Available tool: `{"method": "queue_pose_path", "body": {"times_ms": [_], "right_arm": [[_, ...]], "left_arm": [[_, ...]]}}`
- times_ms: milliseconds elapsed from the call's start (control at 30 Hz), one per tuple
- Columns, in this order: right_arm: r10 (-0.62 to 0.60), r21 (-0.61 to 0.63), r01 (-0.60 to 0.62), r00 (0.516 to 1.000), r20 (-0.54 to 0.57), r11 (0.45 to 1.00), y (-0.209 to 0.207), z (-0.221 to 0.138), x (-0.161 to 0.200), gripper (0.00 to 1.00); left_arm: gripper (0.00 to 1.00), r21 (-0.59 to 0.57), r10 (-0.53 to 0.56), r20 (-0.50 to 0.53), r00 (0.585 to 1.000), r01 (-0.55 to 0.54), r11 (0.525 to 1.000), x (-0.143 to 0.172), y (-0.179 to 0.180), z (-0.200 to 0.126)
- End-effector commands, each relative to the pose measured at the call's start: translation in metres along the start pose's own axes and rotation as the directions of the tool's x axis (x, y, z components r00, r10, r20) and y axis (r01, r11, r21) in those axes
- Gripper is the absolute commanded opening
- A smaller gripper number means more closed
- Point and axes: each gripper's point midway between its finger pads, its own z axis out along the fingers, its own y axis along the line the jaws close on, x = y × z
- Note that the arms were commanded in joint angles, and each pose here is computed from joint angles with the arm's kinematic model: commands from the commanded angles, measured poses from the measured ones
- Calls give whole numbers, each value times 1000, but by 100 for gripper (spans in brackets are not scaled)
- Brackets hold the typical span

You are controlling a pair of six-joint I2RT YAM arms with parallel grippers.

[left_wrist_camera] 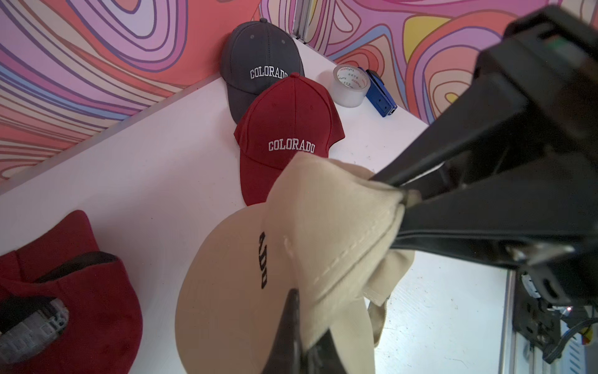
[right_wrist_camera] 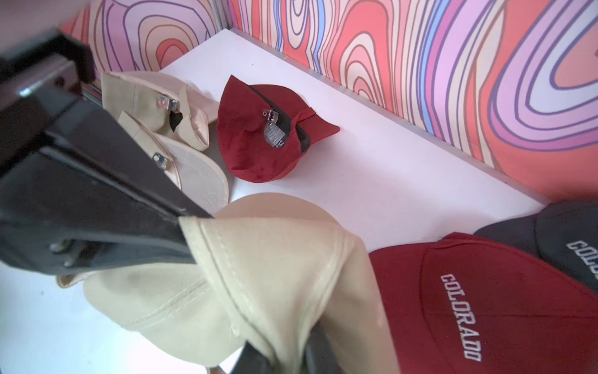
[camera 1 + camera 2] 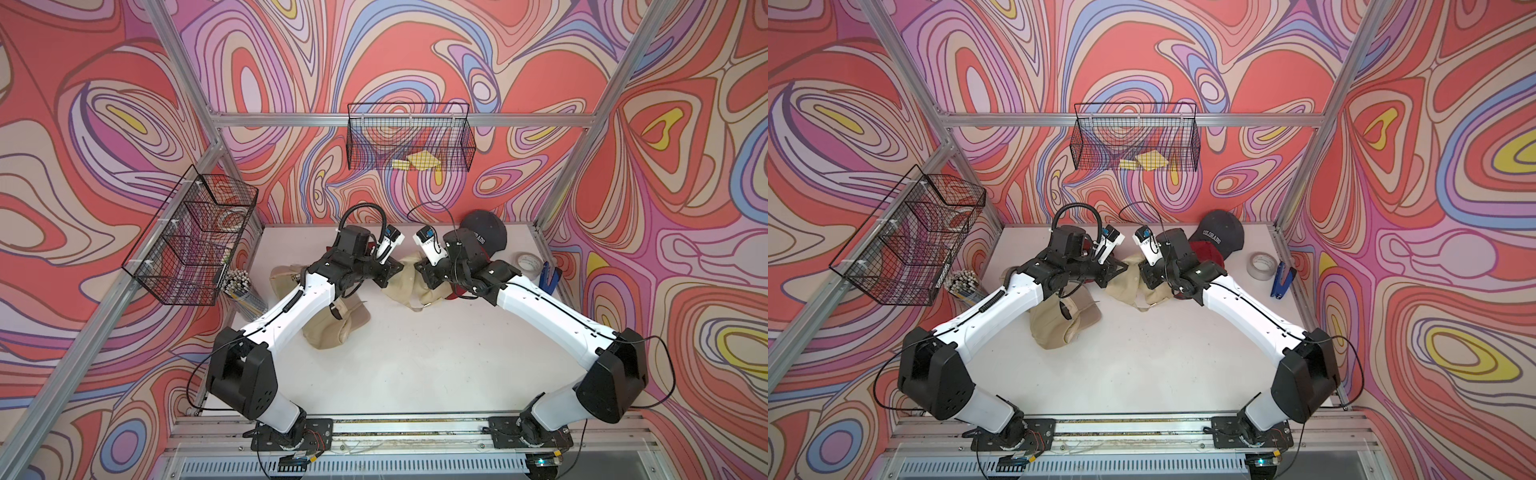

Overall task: Open the adjustable buckle of the baseball cap
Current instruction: Pick up the baseball cap from the center of the board.

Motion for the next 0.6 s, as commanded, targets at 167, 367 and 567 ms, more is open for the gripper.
{"method": "queue_pose_path", "body": {"times_ms": [167, 367, 567], "right_arm": [[229, -121, -221, 972, 51, 968, -13, -31, -14, 74], [395, -237, -367, 915, 83, 900, -44, -47, 1, 77], [509, -341, -457, 857, 77, 821, -59, -47, 17, 75]], "left_arm": [[0, 38, -289, 237, 927, 288, 957, -25, 41, -23], [0, 71, -393, 272, 878, 389, 919, -21, 72, -29], [0, 130, -461, 300, 835, 443, 887, -22, 80, -34]]}}
